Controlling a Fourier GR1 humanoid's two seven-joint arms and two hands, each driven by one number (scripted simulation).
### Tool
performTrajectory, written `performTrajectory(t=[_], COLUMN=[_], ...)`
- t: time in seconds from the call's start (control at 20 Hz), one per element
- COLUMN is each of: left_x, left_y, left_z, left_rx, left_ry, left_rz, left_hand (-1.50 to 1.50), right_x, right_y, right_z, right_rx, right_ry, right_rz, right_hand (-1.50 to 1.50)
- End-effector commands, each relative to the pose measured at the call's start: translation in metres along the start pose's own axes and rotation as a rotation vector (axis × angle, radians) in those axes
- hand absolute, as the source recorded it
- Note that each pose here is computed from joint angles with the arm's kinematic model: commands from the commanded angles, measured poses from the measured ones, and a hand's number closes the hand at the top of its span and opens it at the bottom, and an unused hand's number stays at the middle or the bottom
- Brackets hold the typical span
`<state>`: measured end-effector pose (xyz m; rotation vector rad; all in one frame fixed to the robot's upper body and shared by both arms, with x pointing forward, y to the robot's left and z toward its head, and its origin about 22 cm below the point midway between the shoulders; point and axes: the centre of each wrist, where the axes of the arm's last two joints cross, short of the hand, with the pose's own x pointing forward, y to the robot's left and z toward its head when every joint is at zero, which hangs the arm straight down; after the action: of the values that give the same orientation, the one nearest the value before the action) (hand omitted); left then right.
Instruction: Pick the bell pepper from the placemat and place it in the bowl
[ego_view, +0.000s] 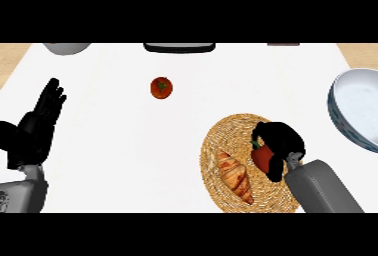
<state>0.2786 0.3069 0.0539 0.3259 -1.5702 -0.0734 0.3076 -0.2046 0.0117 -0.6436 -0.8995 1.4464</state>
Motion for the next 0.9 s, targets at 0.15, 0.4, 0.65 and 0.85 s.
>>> performTrajectory(t=[0.15,0.4,0.65,0.85], left_x=[0.008,-0.004,-0.006,-0.002], left_y=[0.012,0.009,0.033,0.028], left_z=[0.005,0.007,0.019,0.010], left_rx=[0.016,0.055,0.036,0.065], left_ry=[-0.002,0.016,0.009,0.028], left_rz=[-0.010,-0.008,-0.003,0.003], left_hand=[0.00,0.00,0.00,0.00], right_x=[-0.047,-0.076,-0.127,-0.144], right_y=[0.029,0.016,-0.003,-0.046], right_z=[0.037,0.095,0.141,0.179], right_rx=[-0.007,-0.064,-0.236,-0.453], right_ry=[-0.273,-0.556,-0.563,-0.577], right_rz=[0.091,0.225,0.211,0.161], right_hand=[1.50,1.50,1.50,1.50])
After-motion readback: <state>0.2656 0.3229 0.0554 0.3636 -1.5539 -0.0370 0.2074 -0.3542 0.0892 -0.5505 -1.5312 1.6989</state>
